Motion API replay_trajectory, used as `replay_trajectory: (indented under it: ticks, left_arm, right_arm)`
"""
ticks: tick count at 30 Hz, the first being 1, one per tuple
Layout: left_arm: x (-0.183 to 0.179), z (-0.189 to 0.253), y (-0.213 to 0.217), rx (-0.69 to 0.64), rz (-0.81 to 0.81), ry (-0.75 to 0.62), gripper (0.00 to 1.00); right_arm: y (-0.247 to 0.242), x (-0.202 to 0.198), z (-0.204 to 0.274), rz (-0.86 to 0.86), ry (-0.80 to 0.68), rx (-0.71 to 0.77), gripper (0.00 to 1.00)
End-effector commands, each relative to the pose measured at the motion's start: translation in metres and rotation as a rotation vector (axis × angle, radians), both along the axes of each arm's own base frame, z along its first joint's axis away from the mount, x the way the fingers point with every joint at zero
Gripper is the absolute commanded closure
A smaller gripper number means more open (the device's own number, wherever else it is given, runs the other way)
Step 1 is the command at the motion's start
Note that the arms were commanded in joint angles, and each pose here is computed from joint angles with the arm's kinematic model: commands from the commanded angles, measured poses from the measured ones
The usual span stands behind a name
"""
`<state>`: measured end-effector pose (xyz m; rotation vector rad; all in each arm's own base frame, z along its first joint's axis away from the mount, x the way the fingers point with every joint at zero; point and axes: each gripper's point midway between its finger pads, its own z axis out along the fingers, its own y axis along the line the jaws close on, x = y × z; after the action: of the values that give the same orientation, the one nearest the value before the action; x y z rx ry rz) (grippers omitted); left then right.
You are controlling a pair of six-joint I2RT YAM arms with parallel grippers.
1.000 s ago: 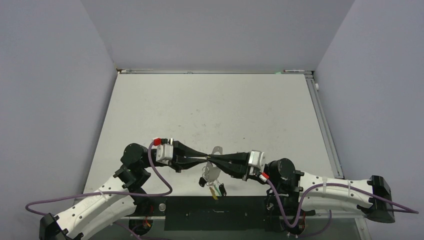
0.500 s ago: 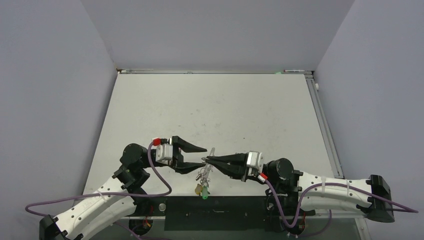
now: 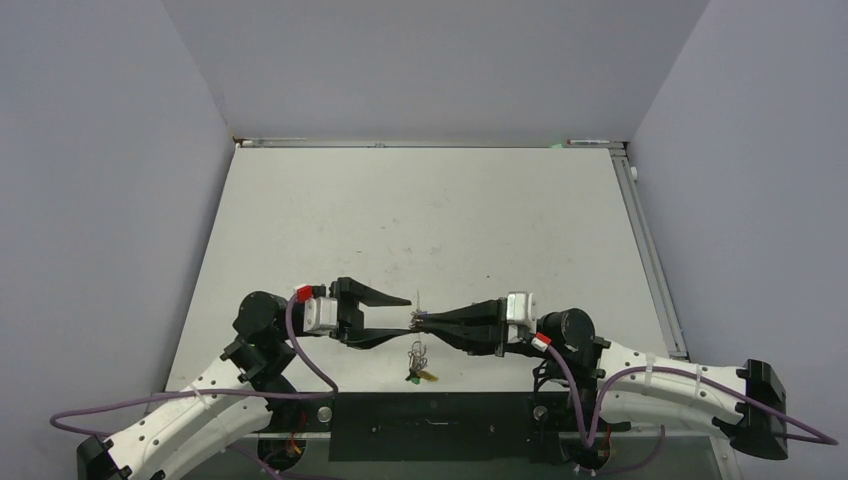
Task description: Put the keys on the keyring
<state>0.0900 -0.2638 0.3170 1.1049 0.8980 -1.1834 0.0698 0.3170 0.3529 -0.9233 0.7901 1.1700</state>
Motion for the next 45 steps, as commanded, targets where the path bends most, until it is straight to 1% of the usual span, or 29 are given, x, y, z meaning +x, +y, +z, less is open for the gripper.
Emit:
replay_trajectory:
  ticks: [1,10,19,24,25,27,28,29,31,39,45]
  left_arm:
    - [-0.004,0.015,0.001,-0.035,-0.021,-0.039,0.57]
    - [-0.009,0.013,0.000,-0.031,-0.051,-0.035,0.57]
    - [-0.018,0.011,0.002,-0.024,-0.092,-0.041,0.53]
    - [-0.019,0.012,0.003,-0.029,-0.089,-0.048,0.54]
    - [-0.018,0.012,0.003,-0.030,-0.087,-0.050,0.55]
    - [-0.017,0.013,0.004,-0.033,-0.078,-0.054,0.66]
    - [-0.017,0.013,0.004,-0.035,-0.072,-0.058,0.75]
    - [-0.015,0.013,0.004,-0.034,-0.062,-0.064,0.86]
    - [-0.013,0.014,0.005,-0.032,-0.040,-0.071,1.00]
    - [0.002,0.013,0.008,-0.007,0.053,-0.092,1.00]
    - [0.009,0.012,0.009,0.011,0.094,-0.100,1.00]
  right_arm:
    - [-0.008,-0.023,0.049,0.129,-0.055,0.140,0.95]
    - [0.005,-0.018,0.047,0.138,-0.053,0.133,0.95]
    - [0.011,-0.002,0.051,0.094,-0.081,0.121,0.95]
    - [0.016,0.003,0.048,0.105,-0.077,0.117,0.95]
    - [0.018,0.004,0.047,0.112,-0.073,0.116,0.95]
    - [0.020,0.005,0.046,0.123,-0.069,0.119,0.95]
    - [0.021,0.006,0.045,0.128,-0.067,0.117,0.95]
    - [0.021,0.007,0.046,0.128,-0.069,0.119,0.95]
    - [0.020,0.010,0.045,0.125,-0.066,0.117,0.95]
    - [0.008,0.019,0.040,0.097,-0.060,0.085,0.95]
    - [0.003,0.021,0.028,0.073,-0.060,0.023,0.95]
